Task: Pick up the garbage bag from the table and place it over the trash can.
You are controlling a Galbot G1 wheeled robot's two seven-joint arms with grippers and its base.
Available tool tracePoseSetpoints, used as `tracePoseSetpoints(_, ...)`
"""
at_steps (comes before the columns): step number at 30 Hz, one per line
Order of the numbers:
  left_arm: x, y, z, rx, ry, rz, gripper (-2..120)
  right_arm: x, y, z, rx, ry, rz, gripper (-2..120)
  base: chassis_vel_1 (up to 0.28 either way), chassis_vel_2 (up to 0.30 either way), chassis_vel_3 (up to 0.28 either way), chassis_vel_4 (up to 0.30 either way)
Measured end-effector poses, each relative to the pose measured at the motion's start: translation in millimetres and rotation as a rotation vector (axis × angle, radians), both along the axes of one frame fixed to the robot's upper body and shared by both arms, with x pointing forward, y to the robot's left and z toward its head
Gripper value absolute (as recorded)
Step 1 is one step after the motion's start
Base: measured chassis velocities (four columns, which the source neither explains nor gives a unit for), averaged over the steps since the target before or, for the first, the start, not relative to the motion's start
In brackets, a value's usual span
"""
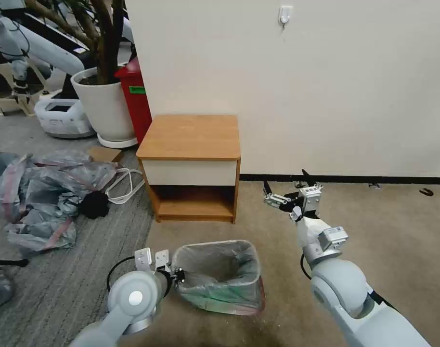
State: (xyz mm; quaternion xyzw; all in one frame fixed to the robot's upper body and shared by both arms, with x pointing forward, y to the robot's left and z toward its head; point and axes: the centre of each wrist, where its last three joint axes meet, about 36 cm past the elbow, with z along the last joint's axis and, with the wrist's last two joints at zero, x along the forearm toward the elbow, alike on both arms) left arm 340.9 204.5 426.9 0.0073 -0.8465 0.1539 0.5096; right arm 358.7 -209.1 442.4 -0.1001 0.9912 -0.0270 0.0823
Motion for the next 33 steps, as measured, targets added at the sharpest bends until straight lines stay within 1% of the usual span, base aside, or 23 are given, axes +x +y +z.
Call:
tracePoseSetpoints(2,0.2,0.7,-0.4,0.002,0.002,0.000,30,-0.2,-0.5,0.7,-0.001,-0.002,0.000,99,0.000,0.000,0.000,0.000)
tracePoseSetpoints(3,0.2,0.7,-0.4,0.002,0.002,0.000,30,-0.2,-0.5,0.7,-0.001,-0.002,0.000,99,0.000,0.000,0.000,0.000)
tracePoseSetpoints(6,-0.1,1.3,0.1,0.002,0.003,-0.002,45,-0.4,-1.1,1.0,-0.003,-0.002,0.000,96,0.000,0.000,0.000,0.000)
tracePoseSetpoints(8,-0.3,1.4,0.3,0.001,0.003,-0.003,45,-0.5,-1.2,1.1,-0.004,-0.002,0.000,96,0.000,0.000,0.000,0.000)
tracePoseSetpoints(9,-0.9,1.9,2.2,-0.006,0.006,-0.006,54,-0.5,-1.5,1.1,-0.005,-0.002,0.000,96,0.000,0.000,0.000,0.000)
tracePoseSetpoints(11,-1.2,3.2,5.8,-0.017,0.004,-0.010,63,-0.5,-1.9,1.1,-0.007,-0.001,0.000,96,0.000,0.000,0.000,0.000)
tracePoseSetpoints(16,0.0,5.9,10.5,-0.038,-0.002,-0.014,67,-0.3,-2.1,1.3,-0.007,-0.001,0.000,96,0.000,0.000,0.000,0.000)
tracePoseSetpoints(24,1.7,11.6,15.8,-0.088,-0.039,-0.030,65,-0.4,-1.6,0.9,-0.004,0.002,-0.004,96,0.000,0.000,0.000,0.000)
tracePoseSetpoints(26,1.6,13.6,17.3,-0.115,-0.076,-0.027,64,0.0,-3.0,2.2,-0.005,0.008,-0.023,97,0.000,0.000,0.000,0.000)
tracePoseSetpoints(27,1.8,16.2,17.6,-0.127,-0.107,-0.029,65,0.3,-4.8,4.0,-0.004,0.007,-0.033,100,0.000,0.000,0.000,0.000)
tracePoseSetpoints(28,1.8,16.2,17.6,-0.127,-0.107,-0.029,65,0.3,-4.8,4.0,-0.004,0.007,-0.033,100,0.000,0.000,0.000,0.000)
tracePoseSetpoints(29,1.5,18.6,17.6,-0.133,-0.145,-0.028,66,0.8,-8.1,6.0,-0.002,0.004,-0.044,103,0.000,0.000,0.000,0.000)
tracePoseSetpoints(30,0.4,21.4,17.7,-0.133,-0.201,-0.027,67,0.9,-12.4,8.7,-0.005,0.001,-0.052,105,0.000,0.000,0.000,0.000)
tracePoseSetpoints(31,-1.0,26.1,18.5,-0.124,-0.275,-0.036,68,0.8,-18.5,12.4,-0.011,-0.007,-0.061,107,0.000,0.000,0.000,0.000)
tracePoseSetpoints(32,-1.0,26.1,18.5,-0.124,-0.275,-0.036,68,0.8,-18.5,12.4,-0.011,-0.007,-0.061,107,0.000,0.000,0.000,0.000)
tracePoseSetpoints(33,-2.8,30.8,19.7,-0.113,-0.343,-0.051,71,0.2,-23.3,14.7,-0.020,-0.013,-0.066,107,0.000,0.000,0.000,0.000)
